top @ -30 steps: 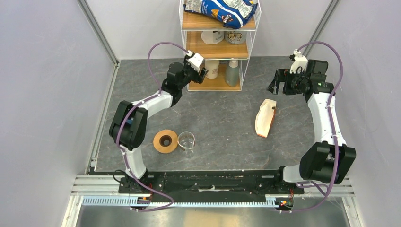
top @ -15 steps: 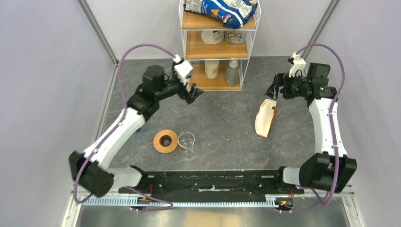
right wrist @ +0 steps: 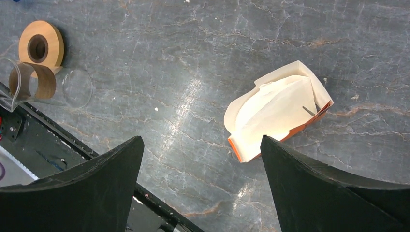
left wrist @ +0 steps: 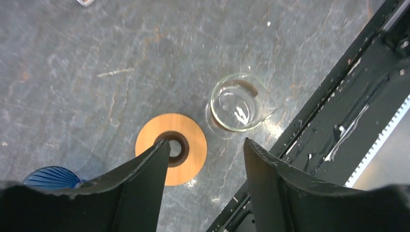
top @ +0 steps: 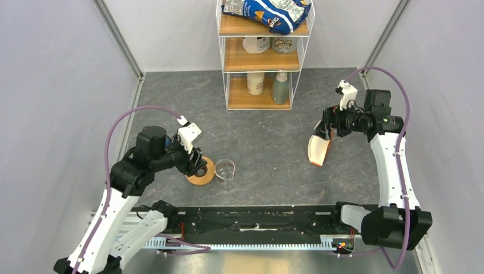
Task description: Place the coffee filter in the dripper
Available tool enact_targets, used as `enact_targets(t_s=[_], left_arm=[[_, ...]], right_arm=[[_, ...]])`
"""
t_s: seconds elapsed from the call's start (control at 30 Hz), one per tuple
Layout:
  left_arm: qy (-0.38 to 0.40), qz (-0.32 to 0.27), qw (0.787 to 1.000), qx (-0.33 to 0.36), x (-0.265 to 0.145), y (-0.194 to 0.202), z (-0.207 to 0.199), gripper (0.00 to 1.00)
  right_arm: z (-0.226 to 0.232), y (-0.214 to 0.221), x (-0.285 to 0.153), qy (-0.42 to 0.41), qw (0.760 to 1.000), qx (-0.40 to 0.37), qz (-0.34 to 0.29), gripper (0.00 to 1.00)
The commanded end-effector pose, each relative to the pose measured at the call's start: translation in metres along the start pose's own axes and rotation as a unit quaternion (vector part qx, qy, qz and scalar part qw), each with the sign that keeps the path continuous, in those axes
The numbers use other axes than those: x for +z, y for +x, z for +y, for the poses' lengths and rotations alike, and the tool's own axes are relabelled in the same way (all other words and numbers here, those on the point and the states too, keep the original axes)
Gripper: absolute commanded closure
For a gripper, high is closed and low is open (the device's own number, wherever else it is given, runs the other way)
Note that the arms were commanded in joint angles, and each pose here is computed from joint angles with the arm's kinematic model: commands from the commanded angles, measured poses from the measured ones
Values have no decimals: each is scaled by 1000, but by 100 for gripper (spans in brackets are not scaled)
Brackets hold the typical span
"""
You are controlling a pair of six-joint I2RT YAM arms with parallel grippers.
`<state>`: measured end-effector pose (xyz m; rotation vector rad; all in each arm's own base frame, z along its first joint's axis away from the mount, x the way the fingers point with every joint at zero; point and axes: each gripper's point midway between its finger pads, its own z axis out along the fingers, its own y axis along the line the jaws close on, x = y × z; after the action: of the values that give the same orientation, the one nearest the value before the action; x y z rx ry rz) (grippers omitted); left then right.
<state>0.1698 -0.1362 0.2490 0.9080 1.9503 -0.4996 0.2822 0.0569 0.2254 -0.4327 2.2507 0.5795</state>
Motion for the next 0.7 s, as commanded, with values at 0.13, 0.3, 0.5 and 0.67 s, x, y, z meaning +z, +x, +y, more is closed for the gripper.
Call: enact_targets(t_s=[0.13,0.3,0.5,0.67], left_arm=[[54,82,995,-1,14,20,-7,39],[85,152,975,134,0,43,0,40],[141,164,969,121,12,83,-24,40],[118,162,973,114,38,94,-17,41]], right_arm=[[-2,-13,-5,2,999,-44,4,1],[-3,-13,-8,7,998,-56,6,1],[-3,-9,-7,7,999,-48,10,1],[-4,-6,-8,10,999,-49,16,1]])
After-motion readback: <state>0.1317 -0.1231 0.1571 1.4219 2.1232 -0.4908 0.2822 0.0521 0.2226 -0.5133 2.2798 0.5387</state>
